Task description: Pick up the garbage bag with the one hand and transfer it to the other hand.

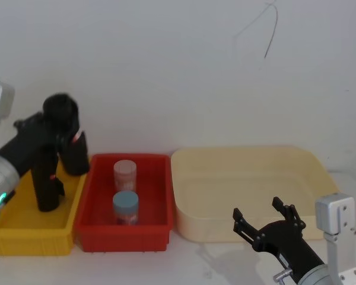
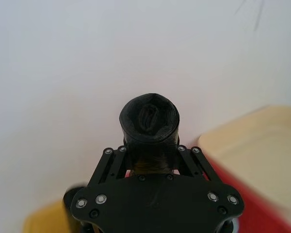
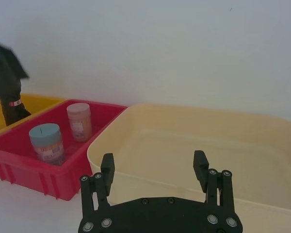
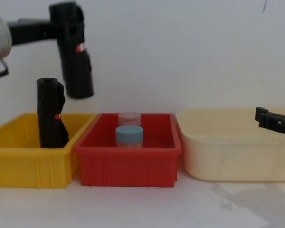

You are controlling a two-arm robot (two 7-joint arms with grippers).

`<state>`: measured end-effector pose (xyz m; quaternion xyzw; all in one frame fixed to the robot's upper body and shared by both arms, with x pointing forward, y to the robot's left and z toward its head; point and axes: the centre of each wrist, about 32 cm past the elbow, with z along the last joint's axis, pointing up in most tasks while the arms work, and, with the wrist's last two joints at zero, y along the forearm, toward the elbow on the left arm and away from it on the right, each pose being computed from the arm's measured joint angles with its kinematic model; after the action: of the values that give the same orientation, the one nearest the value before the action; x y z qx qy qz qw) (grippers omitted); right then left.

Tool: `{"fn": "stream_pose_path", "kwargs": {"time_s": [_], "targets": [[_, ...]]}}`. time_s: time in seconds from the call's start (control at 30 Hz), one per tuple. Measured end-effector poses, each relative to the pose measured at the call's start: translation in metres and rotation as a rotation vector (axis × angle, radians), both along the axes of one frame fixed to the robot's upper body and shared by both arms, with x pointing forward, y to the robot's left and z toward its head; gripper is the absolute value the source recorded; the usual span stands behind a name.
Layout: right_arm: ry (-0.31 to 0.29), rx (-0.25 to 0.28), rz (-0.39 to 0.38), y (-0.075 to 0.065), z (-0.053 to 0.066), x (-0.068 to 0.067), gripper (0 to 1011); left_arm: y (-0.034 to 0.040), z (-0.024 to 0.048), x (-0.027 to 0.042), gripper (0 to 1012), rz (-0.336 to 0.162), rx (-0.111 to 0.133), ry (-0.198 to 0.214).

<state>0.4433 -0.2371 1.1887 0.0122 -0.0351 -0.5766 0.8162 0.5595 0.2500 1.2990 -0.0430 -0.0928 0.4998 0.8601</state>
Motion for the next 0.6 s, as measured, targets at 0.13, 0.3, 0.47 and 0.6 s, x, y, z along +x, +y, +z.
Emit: {"fn": "stream_pose_path", "kwargs": {"time_s": [0.13, 0.3, 0.47, 0.6], "targets": [[0.0, 0.0, 0.0, 0.0, 0.0, 0.0, 1000, -0.0093, 0.0212, 0.0035, 370, -0.057, -0.027, -0.034], [0.0, 0.0, 0.0, 0.0, 0.0, 0.0, 999, -0.02, 0.0366, 0.0073, 370, -0.118, -0.059, -0.04], [0.0, 0.0, 0.0, 0.0, 0.0, 0.0, 1000, -0.0313, 0.0455, 0.0117, 370, -0.168, -0.087, -0.024], [0.0, 0.0, 0.0, 0.0, 0.0, 0.0, 999, -0.0426, 0.0476, 0.0173, 370, -0.209, -0.11, 0.011]]}}
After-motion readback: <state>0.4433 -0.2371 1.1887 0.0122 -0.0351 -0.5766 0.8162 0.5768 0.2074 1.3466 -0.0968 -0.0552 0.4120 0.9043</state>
